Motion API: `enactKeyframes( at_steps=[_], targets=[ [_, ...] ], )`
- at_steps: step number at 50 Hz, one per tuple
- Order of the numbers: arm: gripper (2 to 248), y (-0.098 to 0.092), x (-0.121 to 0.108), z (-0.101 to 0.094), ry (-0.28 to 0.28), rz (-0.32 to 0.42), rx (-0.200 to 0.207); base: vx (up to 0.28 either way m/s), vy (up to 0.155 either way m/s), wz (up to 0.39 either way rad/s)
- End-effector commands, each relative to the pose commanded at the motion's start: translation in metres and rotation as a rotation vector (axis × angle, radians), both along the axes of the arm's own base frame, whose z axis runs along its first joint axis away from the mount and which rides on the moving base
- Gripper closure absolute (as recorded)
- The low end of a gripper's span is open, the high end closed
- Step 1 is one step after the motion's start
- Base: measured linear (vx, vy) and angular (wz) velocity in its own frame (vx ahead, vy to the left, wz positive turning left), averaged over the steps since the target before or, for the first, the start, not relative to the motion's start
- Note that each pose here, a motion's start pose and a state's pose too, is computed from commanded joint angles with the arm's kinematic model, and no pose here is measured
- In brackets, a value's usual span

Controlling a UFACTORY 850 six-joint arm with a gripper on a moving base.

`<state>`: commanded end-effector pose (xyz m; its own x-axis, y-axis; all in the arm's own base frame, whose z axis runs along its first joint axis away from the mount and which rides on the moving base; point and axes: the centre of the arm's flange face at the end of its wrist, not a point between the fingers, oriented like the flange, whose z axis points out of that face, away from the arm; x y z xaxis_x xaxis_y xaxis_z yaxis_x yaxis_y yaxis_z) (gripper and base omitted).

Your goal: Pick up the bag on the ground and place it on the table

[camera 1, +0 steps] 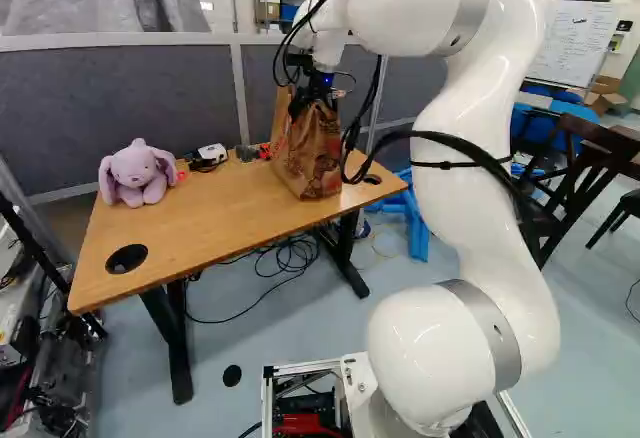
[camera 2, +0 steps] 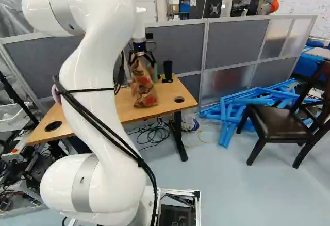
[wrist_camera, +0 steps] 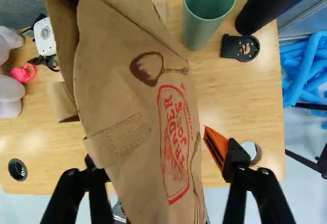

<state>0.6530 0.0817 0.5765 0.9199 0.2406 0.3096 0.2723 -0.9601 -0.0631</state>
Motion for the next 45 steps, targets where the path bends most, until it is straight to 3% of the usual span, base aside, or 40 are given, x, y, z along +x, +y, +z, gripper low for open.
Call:
enactKeyframes(
  at_steps=[3, 4, 10, 45],
  targets=[
    [48, 0.0, -0.001, 0.004, -0.006, 0.0, 0.001, 0.0, 0.0, 0.0],
    [11, 0.0, -0.002, 0.005, -0.008, 0.0, 0.001, 0.0, 0.0, 0.0],
    [3, 0.0, -0.004, 0.013, -0.02, 0.0, 0.002, 0.0, 0.0, 0.0],
    [3, -0.002, -0.021, 0.063, -0.098, 0.0, 0.011, 0.0, 0.0, 0.0]
  ],
)
